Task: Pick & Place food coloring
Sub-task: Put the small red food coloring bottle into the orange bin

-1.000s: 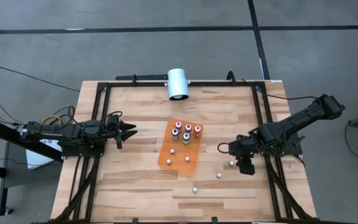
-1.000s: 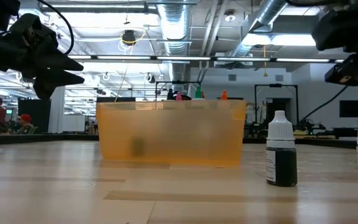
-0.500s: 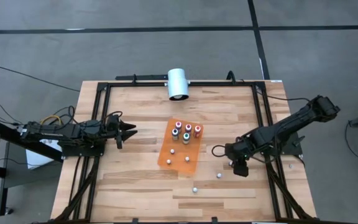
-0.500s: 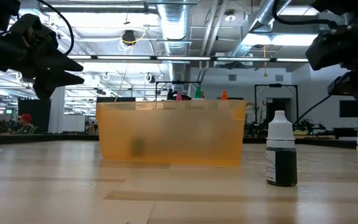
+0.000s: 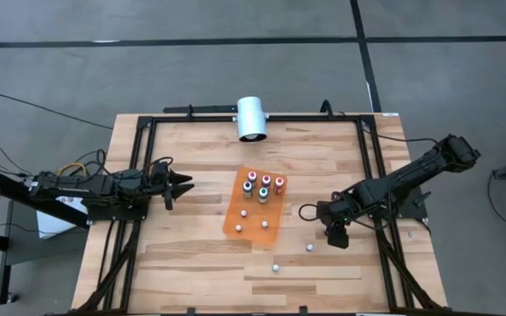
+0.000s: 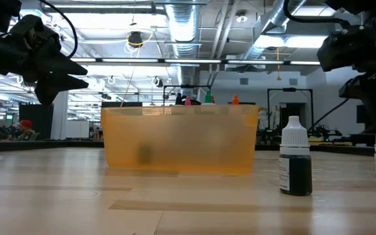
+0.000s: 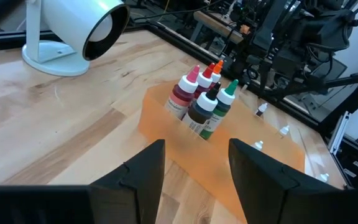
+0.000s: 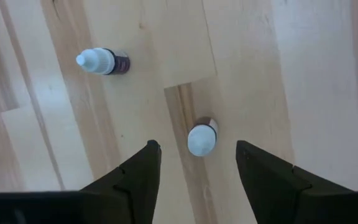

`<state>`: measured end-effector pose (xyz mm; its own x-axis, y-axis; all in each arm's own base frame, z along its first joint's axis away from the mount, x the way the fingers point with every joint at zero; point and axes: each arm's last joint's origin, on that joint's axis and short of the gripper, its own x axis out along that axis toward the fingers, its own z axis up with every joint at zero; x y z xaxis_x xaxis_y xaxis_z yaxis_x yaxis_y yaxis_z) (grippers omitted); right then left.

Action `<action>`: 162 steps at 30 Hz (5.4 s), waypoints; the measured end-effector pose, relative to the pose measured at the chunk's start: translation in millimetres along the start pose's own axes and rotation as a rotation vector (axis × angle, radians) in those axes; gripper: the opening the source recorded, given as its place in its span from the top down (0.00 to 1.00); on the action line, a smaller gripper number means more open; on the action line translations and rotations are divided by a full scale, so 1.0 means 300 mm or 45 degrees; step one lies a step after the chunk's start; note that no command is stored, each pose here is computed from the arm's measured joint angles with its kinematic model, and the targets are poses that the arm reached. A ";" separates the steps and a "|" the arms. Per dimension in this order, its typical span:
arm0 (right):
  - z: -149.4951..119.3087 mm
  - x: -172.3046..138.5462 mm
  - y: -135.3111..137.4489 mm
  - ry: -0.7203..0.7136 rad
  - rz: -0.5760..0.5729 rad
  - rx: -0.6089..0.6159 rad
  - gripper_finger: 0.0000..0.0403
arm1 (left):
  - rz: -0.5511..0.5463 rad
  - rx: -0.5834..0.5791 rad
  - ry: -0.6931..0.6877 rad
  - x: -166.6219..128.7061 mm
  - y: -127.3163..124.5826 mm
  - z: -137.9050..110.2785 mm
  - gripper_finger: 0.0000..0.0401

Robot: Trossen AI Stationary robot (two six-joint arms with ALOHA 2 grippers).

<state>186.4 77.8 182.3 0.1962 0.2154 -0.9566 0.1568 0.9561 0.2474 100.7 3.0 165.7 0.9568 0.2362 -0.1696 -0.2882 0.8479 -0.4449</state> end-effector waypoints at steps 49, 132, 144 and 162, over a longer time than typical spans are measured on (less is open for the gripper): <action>0.027 0.133 -0.001 0.157 -0.097 0.010 0.83 | 0.003 -0.028 0.005 0.000 0.001 -0.002 0.58; 0.681 0.138 0.052 0.065 -0.277 -0.422 0.81 | -0.078 0.083 0.085 0.003 -0.003 -0.013 0.58; 0.675 0.140 0.063 0.082 -0.224 -0.429 0.77 | -0.077 0.091 0.085 0.003 -0.003 -0.013 0.58; 0.656 0.149 0.110 0.082 -0.252 -0.498 0.77 | -0.078 0.092 0.085 0.003 -0.003 -0.013 0.58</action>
<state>390.9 79.8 177.9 0.1363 0.0203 -0.9905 -0.1951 0.9808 -0.0067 101.6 0.5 162.6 0.9670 0.1531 -0.2035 -0.2238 0.8923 -0.3920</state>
